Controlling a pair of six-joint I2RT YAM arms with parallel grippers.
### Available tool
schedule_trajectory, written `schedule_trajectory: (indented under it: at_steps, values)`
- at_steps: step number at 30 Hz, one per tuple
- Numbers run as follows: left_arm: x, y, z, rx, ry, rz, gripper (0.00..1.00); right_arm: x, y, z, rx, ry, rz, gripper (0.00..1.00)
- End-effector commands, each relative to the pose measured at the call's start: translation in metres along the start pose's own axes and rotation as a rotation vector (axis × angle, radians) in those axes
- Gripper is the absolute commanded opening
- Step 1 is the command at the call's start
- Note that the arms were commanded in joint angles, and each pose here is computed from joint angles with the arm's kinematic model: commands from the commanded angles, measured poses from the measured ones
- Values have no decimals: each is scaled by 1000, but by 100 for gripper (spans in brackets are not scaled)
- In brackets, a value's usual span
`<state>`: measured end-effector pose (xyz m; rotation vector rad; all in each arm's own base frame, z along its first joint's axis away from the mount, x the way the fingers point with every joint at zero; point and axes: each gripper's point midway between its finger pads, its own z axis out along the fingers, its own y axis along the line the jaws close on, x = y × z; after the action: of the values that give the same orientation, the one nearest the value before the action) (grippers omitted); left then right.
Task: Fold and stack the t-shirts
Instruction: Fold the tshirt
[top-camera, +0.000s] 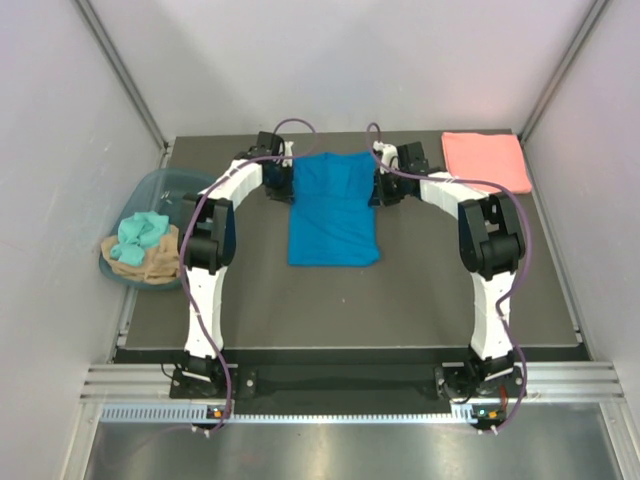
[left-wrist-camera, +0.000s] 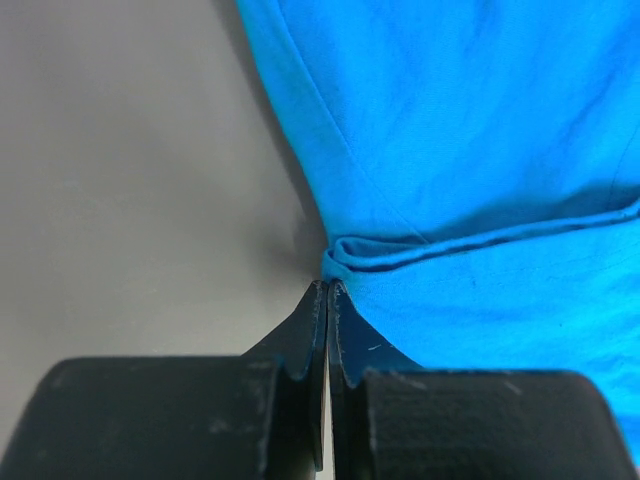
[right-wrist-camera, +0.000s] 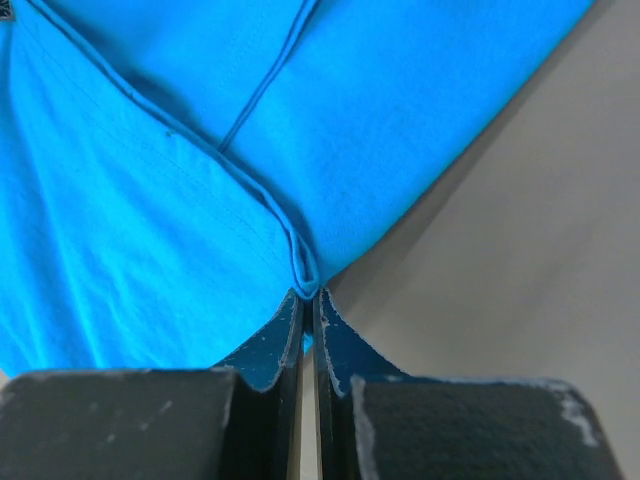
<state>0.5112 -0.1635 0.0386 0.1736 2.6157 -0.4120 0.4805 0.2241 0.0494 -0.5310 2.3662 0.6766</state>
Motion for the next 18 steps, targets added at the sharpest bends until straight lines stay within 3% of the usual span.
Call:
schedule_trajectory:
  at_steps: [1, 6, 7, 9, 10, 12, 15, 18]
  values:
    - [-36, -1, -9, 6, -106, 3, 0, -42, 4, -16, 0, -114, -35, 0]
    - [-32, 1, -7, -1, -90, 0, 0, -41, -1, -6, 5, -110, -22, 6]
    - [-32, 2, -9, -7, -88, 0, 0, -47, 0, -7, 3, -117, -21, 10]
    - [-39, 9, -17, -62, -105, -5, 15, -50, -3, -6, 22, -112, -8, 22]
    - [-40, 12, -21, -88, -107, -12, 25, -56, -4, -12, 43, -109, 3, 35]
    - [-44, 18, -37, -147, -117, -40, 45, -68, -6, -29, 113, -126, 32, 43]
    - [-49, 29, -63, -248, -136, -84, 54, -74, 11, -61, 135, -134, 84, 47]
    - [-37, 17, -80, -205, -124, -100, 51, -52, 44, -81, 130, -110, 96, 41]
